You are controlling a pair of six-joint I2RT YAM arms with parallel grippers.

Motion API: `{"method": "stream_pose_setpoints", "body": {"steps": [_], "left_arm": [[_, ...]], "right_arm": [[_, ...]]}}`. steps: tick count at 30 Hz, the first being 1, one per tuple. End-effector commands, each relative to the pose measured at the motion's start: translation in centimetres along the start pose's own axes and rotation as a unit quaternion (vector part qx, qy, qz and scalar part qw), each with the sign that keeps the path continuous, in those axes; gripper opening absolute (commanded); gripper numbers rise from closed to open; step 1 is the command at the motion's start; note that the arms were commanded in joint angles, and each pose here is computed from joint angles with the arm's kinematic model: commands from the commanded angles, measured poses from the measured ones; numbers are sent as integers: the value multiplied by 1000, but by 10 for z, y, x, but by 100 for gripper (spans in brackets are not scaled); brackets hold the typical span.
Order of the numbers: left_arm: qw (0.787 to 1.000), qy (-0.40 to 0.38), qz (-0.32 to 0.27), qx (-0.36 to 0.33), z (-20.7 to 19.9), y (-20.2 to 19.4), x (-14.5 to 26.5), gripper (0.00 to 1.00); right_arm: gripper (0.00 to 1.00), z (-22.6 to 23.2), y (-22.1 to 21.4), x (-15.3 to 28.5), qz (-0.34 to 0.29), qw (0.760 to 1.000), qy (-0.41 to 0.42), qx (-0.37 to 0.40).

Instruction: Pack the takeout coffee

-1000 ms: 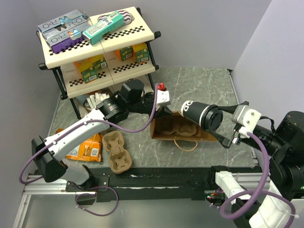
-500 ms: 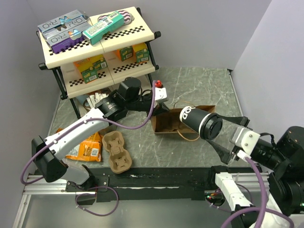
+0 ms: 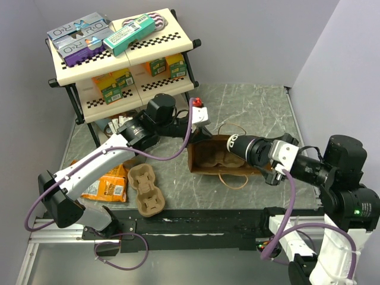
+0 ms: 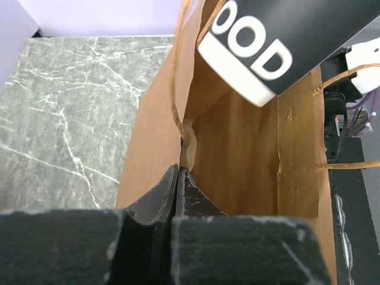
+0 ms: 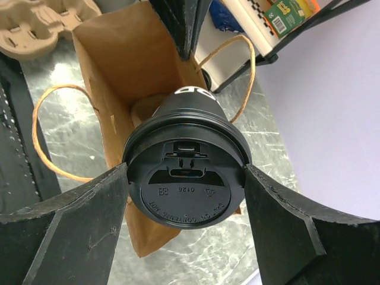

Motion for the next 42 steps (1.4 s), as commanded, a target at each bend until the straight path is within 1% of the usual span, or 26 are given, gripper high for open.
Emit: {"method": "stream_pose_setpoints", "body": {"steps": [1, 2, 3, 5, 6, 11, 12, 13, 15, 16, 18, 19, 24, 26, 29, 32, 33, 34, 39, 42], "left_arm": [[999, 9, -30, -25, -5, 29, 9, 1], [999, 9, -29, -26, -6, 29, 9, 1], [999, 12, -30, -33, -4, 32, 9, 1], [999, 23, -31, -36, -1, 34, 8, 1], [998, 24, -32, -39, 0, 37, 7, 1], [998, 25, -36, -52, 1, 45, 7, 1], [997, 24, -36, -60, 0, 47, 7, 1], [997, 21, -35, -63, -2, 47, 7, 1], [996, 23, -35, -77, -3, 46, 8, 1], [996, 21, -34, -82, -5, 45, 7, 1], [994, 26, -27, -100, -4, 39, 6, 1], [994, 28, -27, -107, -3, 38, 6, 1], [987, 59, -28, -145, 10, 39, 4, 1], [983, 67, -35, -168, 13, 47, 4, 1], [978, 84, -44, -183, 19, 53, 5, 1], [981, 79, -40, -172, 16, 44, 5, 1], [982, 77, -42, -165, 15, 42, 5, 1], [985, 69, -36, -155, 13, 31, 4, 1], [991, 50, -44, -118, -1, 19, 5, 1], [993, 43, -49, -100, -6, 16, 7, 1]], "right_arm": [[0, -13, -10, -13, -6, 999, 7, 40], [0, -12, -12, -17, -9, 999, 16, 40], [0, -17, -16, -18, 0, 999, 10, 45], [0, -15, -14, -27, -12, 997, 35, 61], [0, -19, -19, -28, 5, 997, 31, 71], [0, -14, -28, -52, 24, 993, 63, 100], [0, -9, -23, -58, 15, 991, 76, 108], [0, -12, -30, -63, 35, 991, 69, 105], [0, -9, -31, -73, 36, 991, 77, 105], [0, -7, -39, -78, 51, 990, 79, 103], [0, -9, -41, -86, 55, 990, 70, 106], [0, -8, -46, -92, 66, 990, 69, 108], [0, -14, -48, -110, 70, 989, 53, 122], [0, -15, -49, -116, 75, 988, 53, 128], [0, -15, -48, -118, 76, 986, 55, 136], [0, -5, -53, -120, 80, 987, 65, 124], [0, 6, -59, -120, 82, 987, 77, 114], [0, 12, -62, -121, 82, 987, 83, 112], [0, 44, -84, -125, 93, 982, 113, 121], [0, 58, -88, -125, 85, 981, 125, 124]]}}
Point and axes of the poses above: each gripper's point midway between its finger pads, its own x axis back along the fingers, its own z axis along the line the jaws close on, y = z × x, the point moved 3 cm from there along x, back along the fingers, and after that the axes turned 11 degrees about x, right-handed, at the moved point
